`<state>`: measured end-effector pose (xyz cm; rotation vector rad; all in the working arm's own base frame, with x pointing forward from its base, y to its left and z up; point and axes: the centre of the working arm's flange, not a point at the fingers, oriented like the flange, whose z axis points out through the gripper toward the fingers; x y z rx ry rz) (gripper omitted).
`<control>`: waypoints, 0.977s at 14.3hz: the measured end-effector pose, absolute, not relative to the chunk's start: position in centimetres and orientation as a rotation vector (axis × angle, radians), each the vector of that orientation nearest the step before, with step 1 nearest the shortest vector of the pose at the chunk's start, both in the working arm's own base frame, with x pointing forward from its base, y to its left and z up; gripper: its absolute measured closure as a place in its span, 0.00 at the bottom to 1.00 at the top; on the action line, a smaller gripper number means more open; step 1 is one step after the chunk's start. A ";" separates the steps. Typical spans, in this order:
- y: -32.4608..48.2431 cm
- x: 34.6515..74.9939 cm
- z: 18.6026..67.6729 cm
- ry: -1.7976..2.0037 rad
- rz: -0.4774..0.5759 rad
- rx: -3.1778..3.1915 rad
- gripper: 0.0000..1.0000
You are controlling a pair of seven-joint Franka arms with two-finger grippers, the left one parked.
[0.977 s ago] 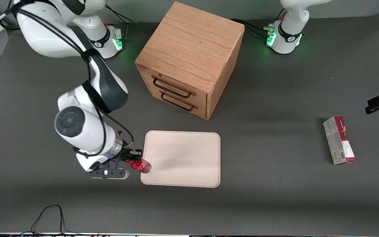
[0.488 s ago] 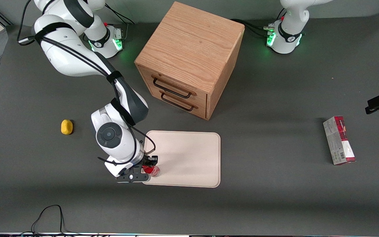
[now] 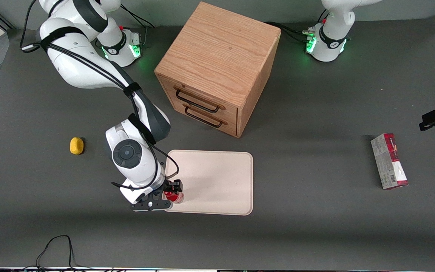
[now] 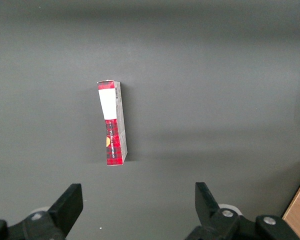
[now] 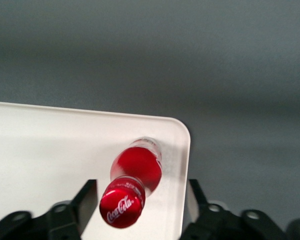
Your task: Place coke bottle on tray
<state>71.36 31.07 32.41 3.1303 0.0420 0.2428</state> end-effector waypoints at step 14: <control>5.2 57.1 56.8 0.097 0.021 3.091 0.00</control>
